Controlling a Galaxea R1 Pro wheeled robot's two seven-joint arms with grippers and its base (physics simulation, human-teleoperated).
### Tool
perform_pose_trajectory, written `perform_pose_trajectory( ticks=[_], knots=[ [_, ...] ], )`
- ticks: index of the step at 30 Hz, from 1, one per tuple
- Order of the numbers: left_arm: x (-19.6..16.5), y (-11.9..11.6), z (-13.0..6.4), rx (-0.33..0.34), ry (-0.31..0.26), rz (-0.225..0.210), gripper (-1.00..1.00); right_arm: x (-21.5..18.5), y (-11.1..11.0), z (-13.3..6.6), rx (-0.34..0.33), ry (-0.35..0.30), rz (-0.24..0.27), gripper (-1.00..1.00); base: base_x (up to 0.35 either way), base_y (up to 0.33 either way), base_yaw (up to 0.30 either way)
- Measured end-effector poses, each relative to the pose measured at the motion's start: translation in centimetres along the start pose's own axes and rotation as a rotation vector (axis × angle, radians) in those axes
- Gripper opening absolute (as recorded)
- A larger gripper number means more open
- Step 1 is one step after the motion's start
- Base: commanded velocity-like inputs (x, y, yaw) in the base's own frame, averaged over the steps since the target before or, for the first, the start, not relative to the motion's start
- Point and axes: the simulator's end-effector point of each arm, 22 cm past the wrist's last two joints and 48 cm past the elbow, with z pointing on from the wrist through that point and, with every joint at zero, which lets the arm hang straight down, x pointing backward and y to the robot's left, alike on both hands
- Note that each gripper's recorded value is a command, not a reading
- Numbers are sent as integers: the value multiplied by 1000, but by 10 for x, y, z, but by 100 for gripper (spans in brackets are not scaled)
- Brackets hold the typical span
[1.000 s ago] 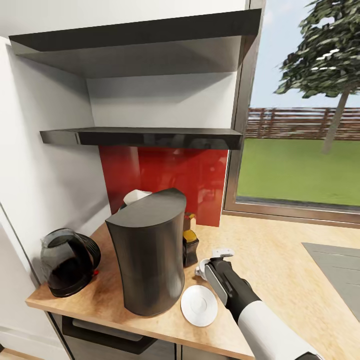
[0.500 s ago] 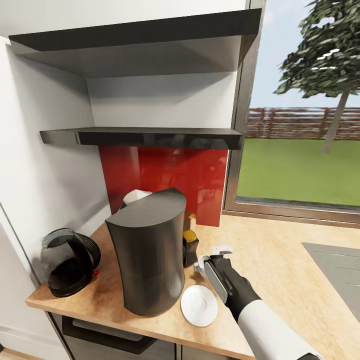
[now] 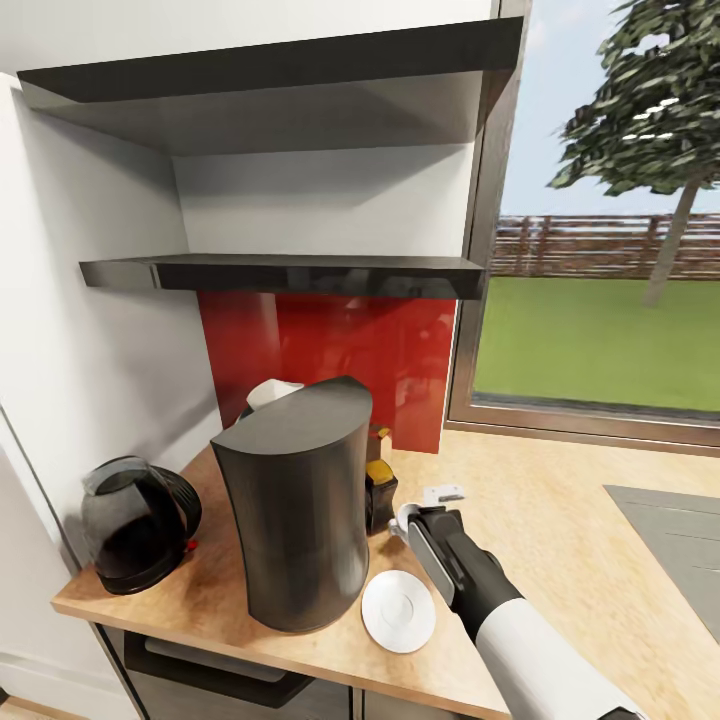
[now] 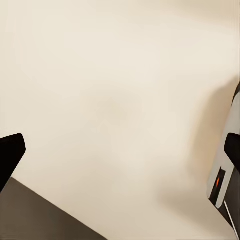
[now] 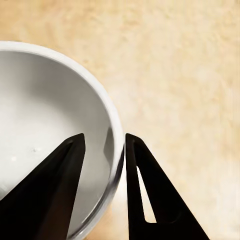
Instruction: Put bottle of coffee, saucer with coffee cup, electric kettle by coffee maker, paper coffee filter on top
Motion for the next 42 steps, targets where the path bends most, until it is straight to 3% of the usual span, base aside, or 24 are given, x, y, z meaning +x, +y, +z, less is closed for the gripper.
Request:
perform_pose_trajectory(
  ticks=[18,42],
  knots=[
    [0,0,0,0,0,-1,100,1,3,0,-5,3,-2,-100,-233,-123,0],
    [-1,0,0,1,-3,-3,100,-1,4,-2,-8,-1,1,-100,-28,28,43]
  ],
)
